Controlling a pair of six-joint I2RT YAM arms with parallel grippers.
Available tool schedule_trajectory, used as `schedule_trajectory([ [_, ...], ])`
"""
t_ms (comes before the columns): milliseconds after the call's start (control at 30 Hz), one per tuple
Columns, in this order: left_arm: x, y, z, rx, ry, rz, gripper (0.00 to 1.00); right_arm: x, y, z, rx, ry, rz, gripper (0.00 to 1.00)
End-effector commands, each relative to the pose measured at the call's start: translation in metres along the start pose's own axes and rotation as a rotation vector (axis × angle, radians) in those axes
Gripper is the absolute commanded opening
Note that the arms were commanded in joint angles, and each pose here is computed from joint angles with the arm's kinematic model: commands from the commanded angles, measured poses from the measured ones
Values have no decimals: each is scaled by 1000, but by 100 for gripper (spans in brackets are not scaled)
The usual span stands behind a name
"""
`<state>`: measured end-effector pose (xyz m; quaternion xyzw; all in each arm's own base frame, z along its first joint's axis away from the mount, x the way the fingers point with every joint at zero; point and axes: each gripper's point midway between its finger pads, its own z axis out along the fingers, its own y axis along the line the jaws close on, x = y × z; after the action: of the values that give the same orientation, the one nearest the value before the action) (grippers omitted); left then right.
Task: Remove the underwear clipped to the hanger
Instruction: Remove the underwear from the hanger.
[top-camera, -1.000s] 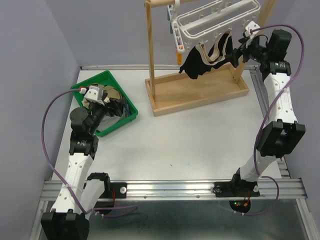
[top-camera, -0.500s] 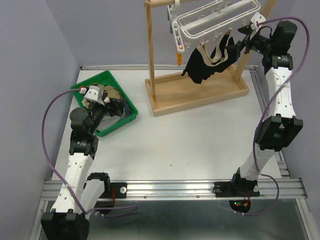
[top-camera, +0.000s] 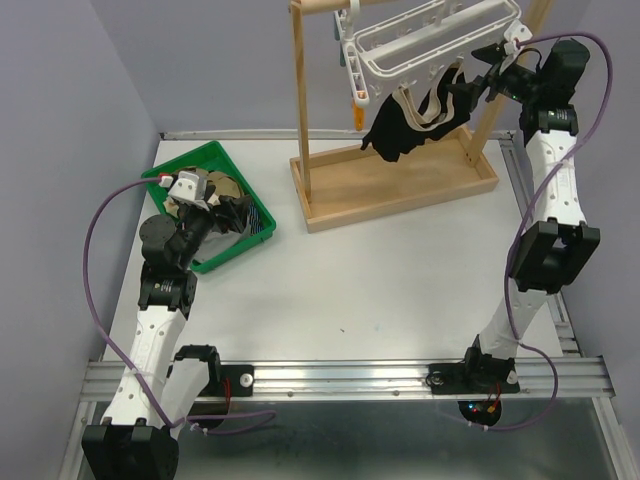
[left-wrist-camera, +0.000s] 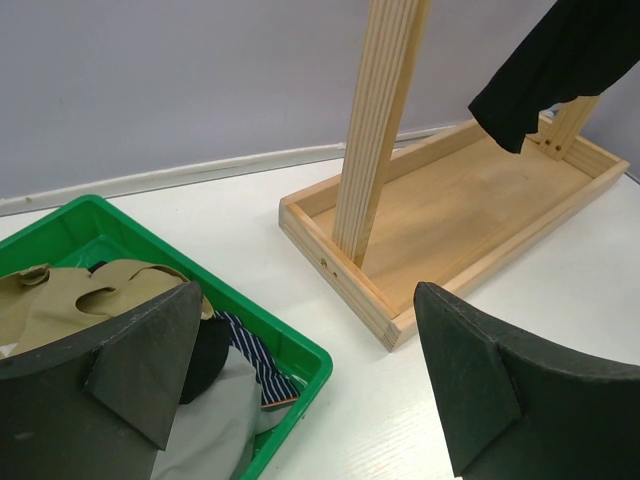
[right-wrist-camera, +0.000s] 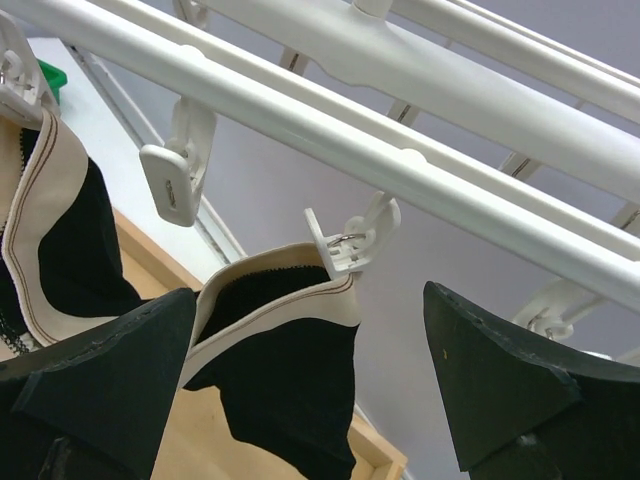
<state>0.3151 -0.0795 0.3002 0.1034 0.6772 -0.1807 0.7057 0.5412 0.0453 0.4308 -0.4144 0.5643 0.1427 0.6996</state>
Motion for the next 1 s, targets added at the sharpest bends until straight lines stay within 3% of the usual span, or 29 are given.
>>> schedule_trajectory([
  [0,-13,-6,0,25,-52,26,99,-48,-11,-2,1,-114,-120,100],
  [533,-14,-5,0,19,-53,33,99,-52,-23,9,32,-200,-94,99],
  [967,-12,-3,1,12,-46,33,99,-49,-21,16,-5,-251,-65,86],
])
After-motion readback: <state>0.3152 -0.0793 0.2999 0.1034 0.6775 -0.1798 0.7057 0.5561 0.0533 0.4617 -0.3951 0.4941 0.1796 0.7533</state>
